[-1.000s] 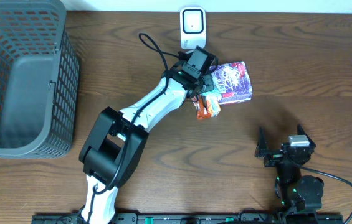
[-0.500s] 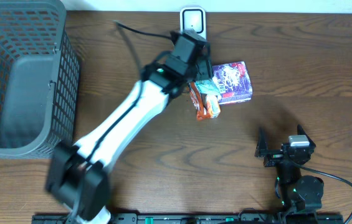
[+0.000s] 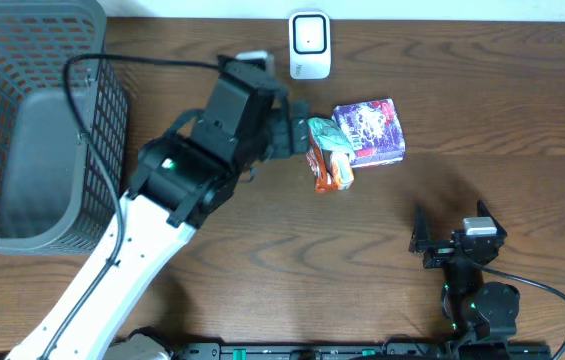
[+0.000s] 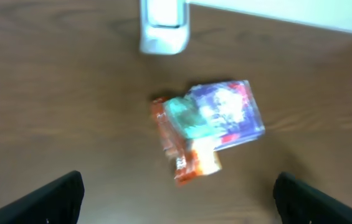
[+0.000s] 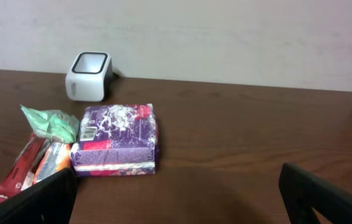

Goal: Scan the item barcode
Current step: 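Release the green bag on the pile and retract left gripper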

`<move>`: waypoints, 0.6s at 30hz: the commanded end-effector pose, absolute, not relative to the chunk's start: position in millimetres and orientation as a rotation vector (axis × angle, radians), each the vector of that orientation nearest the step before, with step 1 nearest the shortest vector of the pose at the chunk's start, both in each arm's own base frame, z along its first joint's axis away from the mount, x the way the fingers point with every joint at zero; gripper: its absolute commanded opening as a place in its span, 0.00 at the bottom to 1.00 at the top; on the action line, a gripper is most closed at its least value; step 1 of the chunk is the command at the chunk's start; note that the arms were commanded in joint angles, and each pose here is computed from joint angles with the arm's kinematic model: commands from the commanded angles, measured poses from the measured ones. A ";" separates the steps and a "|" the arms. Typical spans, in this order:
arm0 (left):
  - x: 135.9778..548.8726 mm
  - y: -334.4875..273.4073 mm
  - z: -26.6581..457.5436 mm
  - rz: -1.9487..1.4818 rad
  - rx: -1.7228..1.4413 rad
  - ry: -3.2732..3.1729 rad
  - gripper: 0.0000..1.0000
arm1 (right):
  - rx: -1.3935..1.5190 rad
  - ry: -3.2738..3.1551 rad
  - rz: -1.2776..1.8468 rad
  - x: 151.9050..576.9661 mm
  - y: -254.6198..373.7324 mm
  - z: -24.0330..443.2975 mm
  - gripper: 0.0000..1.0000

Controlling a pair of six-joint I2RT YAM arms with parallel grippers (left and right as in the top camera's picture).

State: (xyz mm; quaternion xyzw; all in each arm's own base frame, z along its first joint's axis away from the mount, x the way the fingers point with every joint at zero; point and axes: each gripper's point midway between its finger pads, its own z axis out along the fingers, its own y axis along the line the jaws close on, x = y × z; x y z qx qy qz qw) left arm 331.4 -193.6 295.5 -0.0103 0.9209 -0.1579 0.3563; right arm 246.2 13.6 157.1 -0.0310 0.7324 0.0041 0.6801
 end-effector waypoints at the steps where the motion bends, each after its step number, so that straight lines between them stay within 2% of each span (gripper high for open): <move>1: 335.0 -149.1 300.5 -0.150 -0.094 2.341 0.98 | -0.066 1.649 -0.007 246.3 11.0 155.7 0.99; 5: 330.4 -117.3 290.5 -0.050 -0.208 2.386 1.00 | -0.066 1.649 -0.007 246.3 11.0 155.7 0.99; 13: 327.2 -56.6 276.5 0.018 -0.556 2.420 0.98 | -0.066 1.649 -0.007 246.3 11.0 155.7 0.99; 18: 318.2 -38.0 268.9 0.077 -0.616 2.457 0.98 | -0.066 1.649 -0.007 246.3 11.0 155.7 0.99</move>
